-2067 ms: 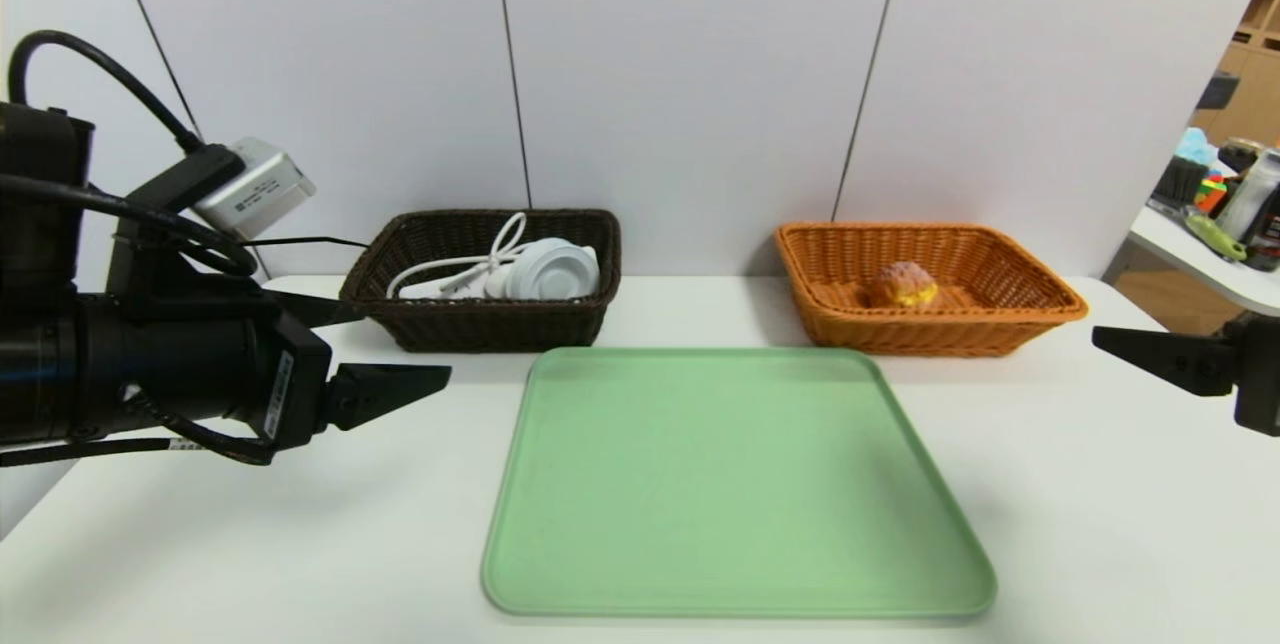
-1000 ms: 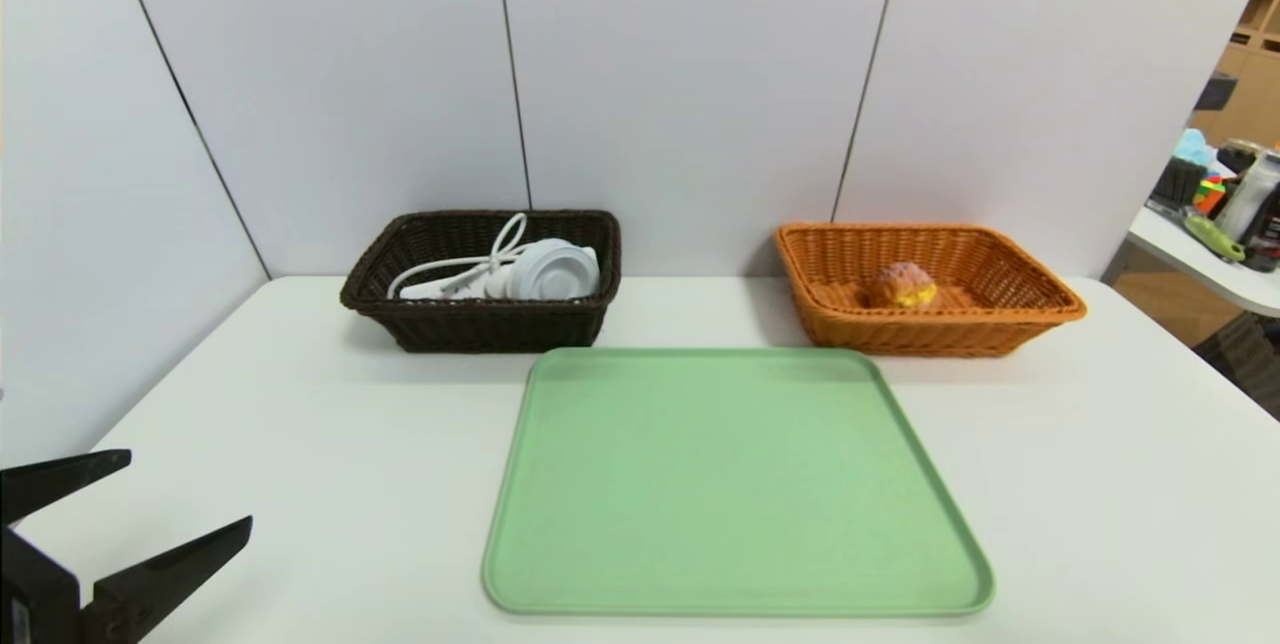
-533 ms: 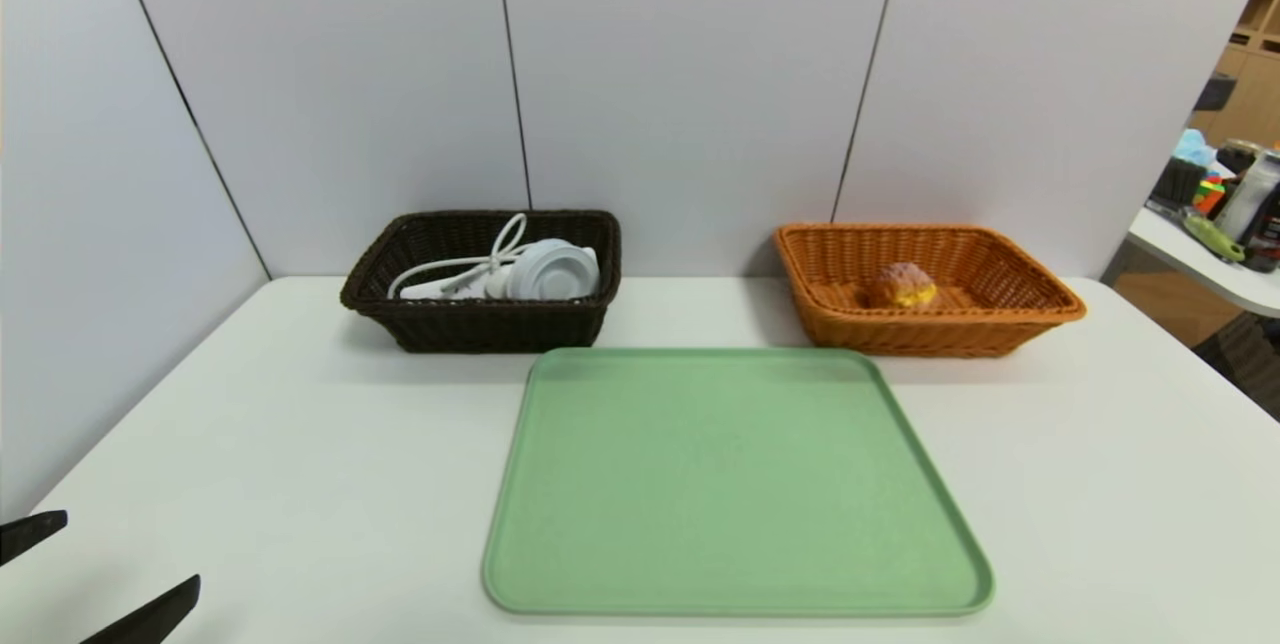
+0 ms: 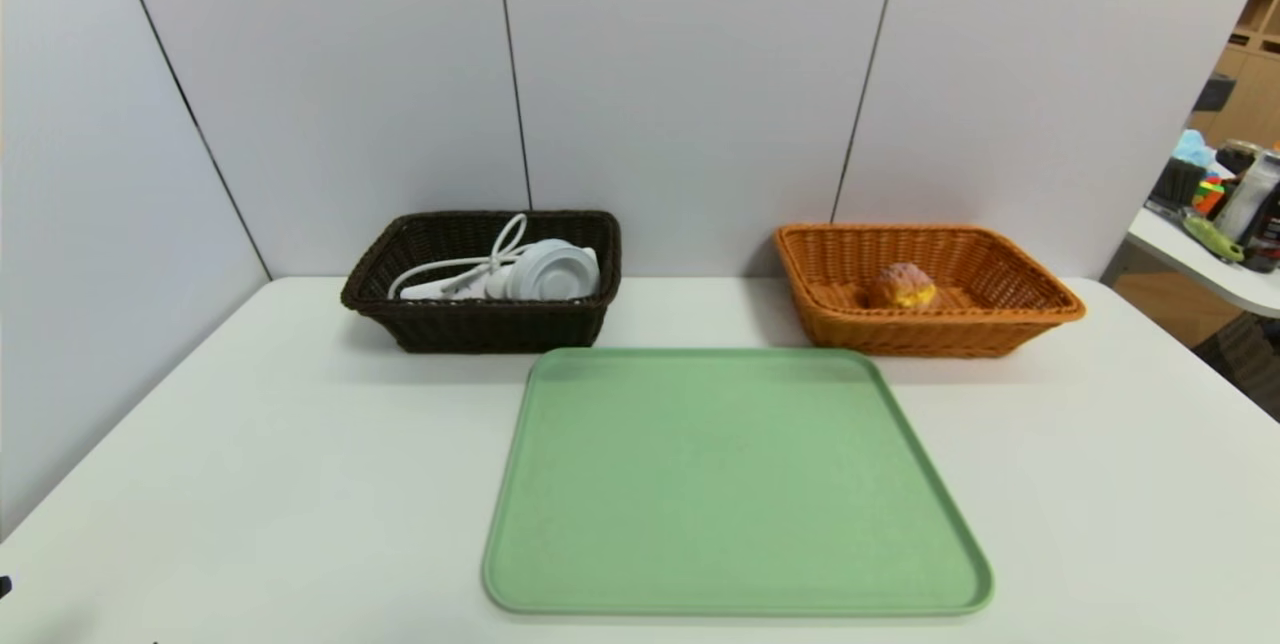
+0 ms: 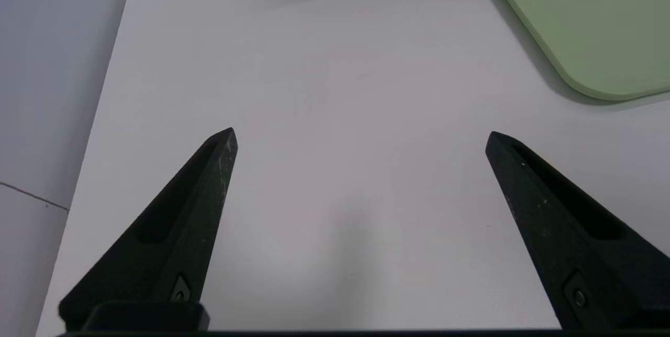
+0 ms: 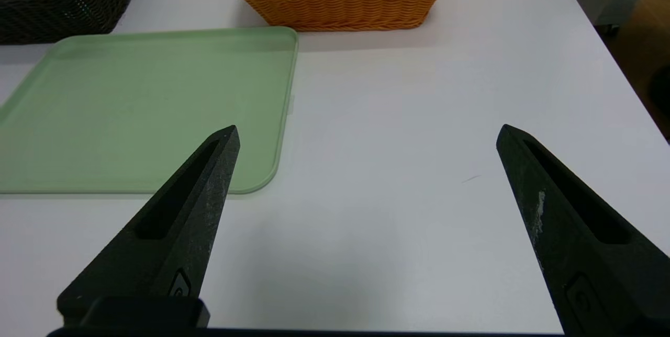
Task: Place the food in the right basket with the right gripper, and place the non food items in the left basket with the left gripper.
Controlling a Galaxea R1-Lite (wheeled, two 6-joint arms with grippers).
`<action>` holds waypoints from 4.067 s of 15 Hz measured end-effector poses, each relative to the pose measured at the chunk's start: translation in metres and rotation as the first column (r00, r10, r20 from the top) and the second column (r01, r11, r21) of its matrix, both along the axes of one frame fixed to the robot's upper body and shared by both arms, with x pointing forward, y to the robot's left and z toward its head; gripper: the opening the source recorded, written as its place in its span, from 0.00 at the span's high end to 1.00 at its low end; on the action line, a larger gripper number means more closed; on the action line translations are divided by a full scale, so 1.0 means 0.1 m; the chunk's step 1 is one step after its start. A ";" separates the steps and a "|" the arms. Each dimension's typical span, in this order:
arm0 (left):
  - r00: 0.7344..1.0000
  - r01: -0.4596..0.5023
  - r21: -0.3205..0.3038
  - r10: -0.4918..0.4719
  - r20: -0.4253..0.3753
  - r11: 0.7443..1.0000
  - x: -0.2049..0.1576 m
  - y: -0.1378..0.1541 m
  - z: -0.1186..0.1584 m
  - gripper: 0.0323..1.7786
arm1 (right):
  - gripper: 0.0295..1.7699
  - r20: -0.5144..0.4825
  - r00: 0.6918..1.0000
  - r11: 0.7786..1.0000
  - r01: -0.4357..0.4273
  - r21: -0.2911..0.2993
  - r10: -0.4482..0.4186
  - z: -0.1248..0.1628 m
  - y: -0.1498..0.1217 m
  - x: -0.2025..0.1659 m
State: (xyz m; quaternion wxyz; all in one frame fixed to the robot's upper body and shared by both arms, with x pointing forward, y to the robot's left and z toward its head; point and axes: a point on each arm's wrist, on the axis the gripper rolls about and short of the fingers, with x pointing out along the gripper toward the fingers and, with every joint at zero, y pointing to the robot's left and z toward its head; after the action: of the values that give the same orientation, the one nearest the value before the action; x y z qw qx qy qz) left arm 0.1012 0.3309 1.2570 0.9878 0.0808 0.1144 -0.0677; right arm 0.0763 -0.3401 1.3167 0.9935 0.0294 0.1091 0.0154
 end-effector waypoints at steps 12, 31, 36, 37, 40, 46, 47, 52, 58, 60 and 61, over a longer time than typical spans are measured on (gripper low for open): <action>0.996 -0.090 0.006 0.089 0.026 0.996 -0.22 0.01 -0.63 0.05 | 0.04 -0.009 1.000 1.000 -0.018 0.003 0.018 -0.13 -0.01 -0.17; 0.985 -0.088 -0.043 0.094 0.146 0.995 -0.33 0.01 -0.72 0.05 | 0.04 0.188 0.982 0.998 0.036 -0.049 -0.026 -0.78 0.04 -0.45; 0.974 -0.097 -0.052 0.106 0.200 0.994 -0.34 0.02 -0.72 0.05 | 0.04 0.276 0.960 0.997 0.058 -0.051 -0.042 -0.99 0.03 -0.23; 0.971 -0.097 -0.054 0.106 0.214 0.994 -0.34 0.02 -0.72 0.05 | 0.04 0.268 0.963 0.997 0.058 -0.052 -0.042 -1.04 0.03 -0.21; 0.966 -0.097 -0.079 0.113 0.231 0.992 -0.32 0.02 -0.73 0.05 | 0.04 0.274 0.961 0.997 0.058 -0.056 -0.040 -1.14 0.03 -0.15; 0.966 -0.107 -0.105 0.129 0.225 0.989 -0.32 0.02 -0.74 0.05 | 0.04 0.218 0.975 0.997 0.052 -0.062 -0.037 -1.34 0.03 -0.08; 0.966 -0.108 -0.116 0.132 0.224 0.987 -0.32 0.02 -0.74 0.05 | 0.04 0.216 0.976 0.997 0.051 -0.057 -0.037 -1.34 0.03 -0.07; 0.966 -0.109 -0.131 0.136 0.222 0.985 -0.32 0.02 -0.74 0.05 | 0.04 0.215 0.976 0.997 0.048 -0.056 -0.035 -1.35 0.03 -0.07; 0.966 -0.109 -0.130 0.136 0.222 0.986 -0.32 0.02 -0.74 0.05 | 0.04 0.213 0.976 0.997 0.052 -0.053 -0.039 -1.35 0.03 -0.07; 0.966 -0.109 -0.130 0.136 0.222 0.985 -0.32 0.02 -0.74 0.05 | 0.04 0.213 0.976 0.997 0.052 -0.053 -0.039 -1.35 0.03 -0.07; 0.966 -0.109 -0.130 0.136 0.222 0.985 -0.32 0.02 -0.74 0.05 | 0.04 0.213 0.976 0.997 0.050 -0.055 -0.037 -1.35 0.03 -0.07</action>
State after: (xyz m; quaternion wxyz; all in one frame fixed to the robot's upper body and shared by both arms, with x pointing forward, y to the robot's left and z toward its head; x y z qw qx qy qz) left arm 0.0691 0.3328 1.1830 0.9997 0.0228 0.0000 -0.0032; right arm 0.0690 -0.3368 1.1819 1.0000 0.0002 0.0022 -0.0065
